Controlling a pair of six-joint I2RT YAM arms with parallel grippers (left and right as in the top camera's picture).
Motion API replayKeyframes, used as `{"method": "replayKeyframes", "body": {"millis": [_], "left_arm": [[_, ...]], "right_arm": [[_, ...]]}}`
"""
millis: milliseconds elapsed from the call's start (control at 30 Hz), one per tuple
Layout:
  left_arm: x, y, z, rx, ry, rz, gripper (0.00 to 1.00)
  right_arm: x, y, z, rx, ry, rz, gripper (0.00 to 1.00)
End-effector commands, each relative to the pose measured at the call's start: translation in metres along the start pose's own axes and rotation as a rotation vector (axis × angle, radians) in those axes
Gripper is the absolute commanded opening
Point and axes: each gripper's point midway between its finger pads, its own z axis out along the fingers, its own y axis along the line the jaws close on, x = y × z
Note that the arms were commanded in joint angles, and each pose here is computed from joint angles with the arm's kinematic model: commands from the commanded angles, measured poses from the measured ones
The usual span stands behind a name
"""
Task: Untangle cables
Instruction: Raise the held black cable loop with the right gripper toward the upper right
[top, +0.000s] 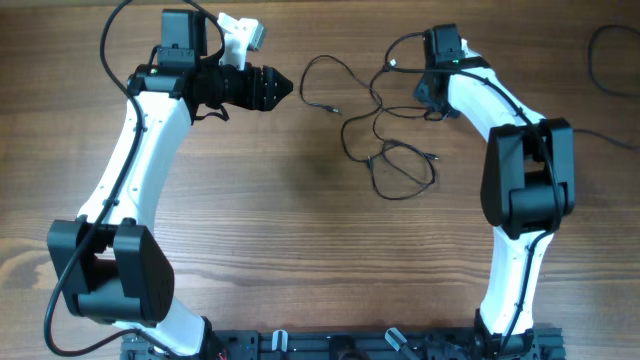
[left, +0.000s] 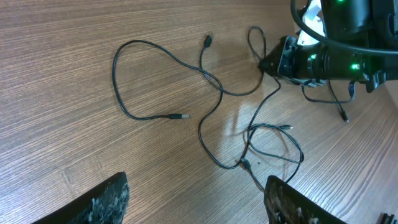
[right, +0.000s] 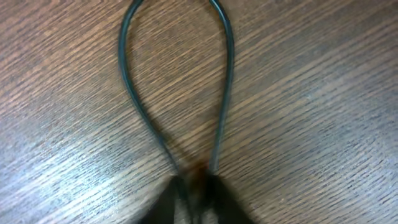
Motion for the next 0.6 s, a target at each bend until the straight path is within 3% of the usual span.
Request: {"method": "replayKeyframes", "body": {"millis": [0,200,433,567], "left_arm": [[-0.003,-0.01,-0.006,0.02,-0.017,0.024,0.72],[-0.004,-0.009,-0.006,0.017,-0.018,0.025,0.72],[-0.003,-0.006,-0.006,0.001,-0.016,0.025,0.72],[-0.003,-0.007,-0.006,0.002,-0.015,0.024,0.72]], "right_arm": [[0.028,0.013,0.018,-0.068,0.106,0.002,0.04],[0.02,0.061,-0.008,-0.332,0.134,-0.038,0.04],[-0.048,0.062,-0.147,-0.461,-0.1,-0.133,0.05],[-0.05,0.04,-0.21,-0.475,-0.133,-0.13,0.04]]}}
